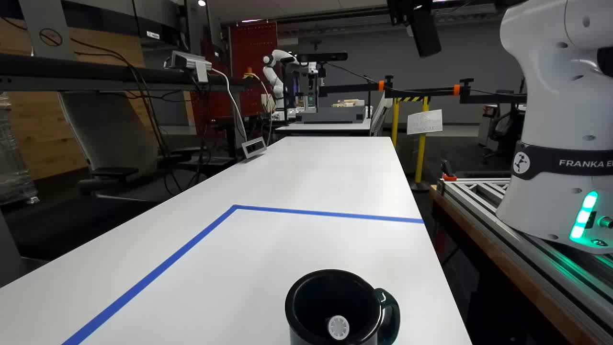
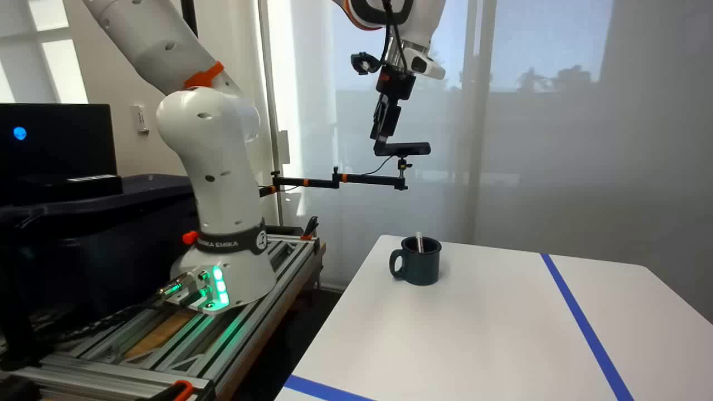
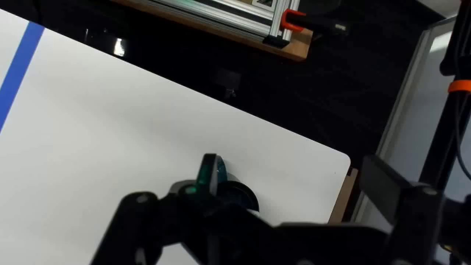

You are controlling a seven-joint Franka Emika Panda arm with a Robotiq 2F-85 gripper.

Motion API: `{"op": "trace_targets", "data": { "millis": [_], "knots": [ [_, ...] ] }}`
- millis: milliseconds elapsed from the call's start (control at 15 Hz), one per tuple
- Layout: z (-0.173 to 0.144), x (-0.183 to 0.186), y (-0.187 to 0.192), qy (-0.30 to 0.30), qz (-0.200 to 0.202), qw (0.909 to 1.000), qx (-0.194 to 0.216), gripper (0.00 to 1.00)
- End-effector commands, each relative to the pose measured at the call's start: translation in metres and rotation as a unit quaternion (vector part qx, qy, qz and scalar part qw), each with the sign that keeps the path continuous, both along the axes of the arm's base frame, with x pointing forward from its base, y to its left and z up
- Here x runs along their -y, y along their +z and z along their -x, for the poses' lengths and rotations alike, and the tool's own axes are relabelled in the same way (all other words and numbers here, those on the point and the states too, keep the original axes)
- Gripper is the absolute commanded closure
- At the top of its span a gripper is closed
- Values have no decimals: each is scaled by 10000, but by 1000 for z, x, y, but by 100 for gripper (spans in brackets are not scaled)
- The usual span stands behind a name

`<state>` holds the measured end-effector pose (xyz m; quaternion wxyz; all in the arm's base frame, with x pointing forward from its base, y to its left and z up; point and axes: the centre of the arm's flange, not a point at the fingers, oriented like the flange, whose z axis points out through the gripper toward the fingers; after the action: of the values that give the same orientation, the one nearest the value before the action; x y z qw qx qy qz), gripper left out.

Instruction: Remove the red marker from the mug.

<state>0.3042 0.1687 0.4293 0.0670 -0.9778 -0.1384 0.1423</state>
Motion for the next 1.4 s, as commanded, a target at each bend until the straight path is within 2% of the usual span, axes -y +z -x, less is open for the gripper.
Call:
{"op": "trace_targets", "data": {
  "millis": [0, 467, 533, 733, 867, 1067, 1200, 1333],
  "knots": [
    [0, 0, 0, 1, 0, 10000, 0, 0],
    [0, 0, 0, 1, 0, 10000, 0, 0],
    [-5, -2, -3, -28, 19, 9999, 103, 0],
    [-22, 2, -8, 690, 171, 9943, 799, 0],
    [-35, 3, -14, 1082, 292, 9868, 1166, 0],
    [-49, 1, -31, 1754, 339, 9700, 1652, 0],
    [-55, -4, -46, 2108, 225, 9555, 2052, 0],
    [-57, -13, -61, 2315, -94, 9401, 2501, 0]
  ]
}}
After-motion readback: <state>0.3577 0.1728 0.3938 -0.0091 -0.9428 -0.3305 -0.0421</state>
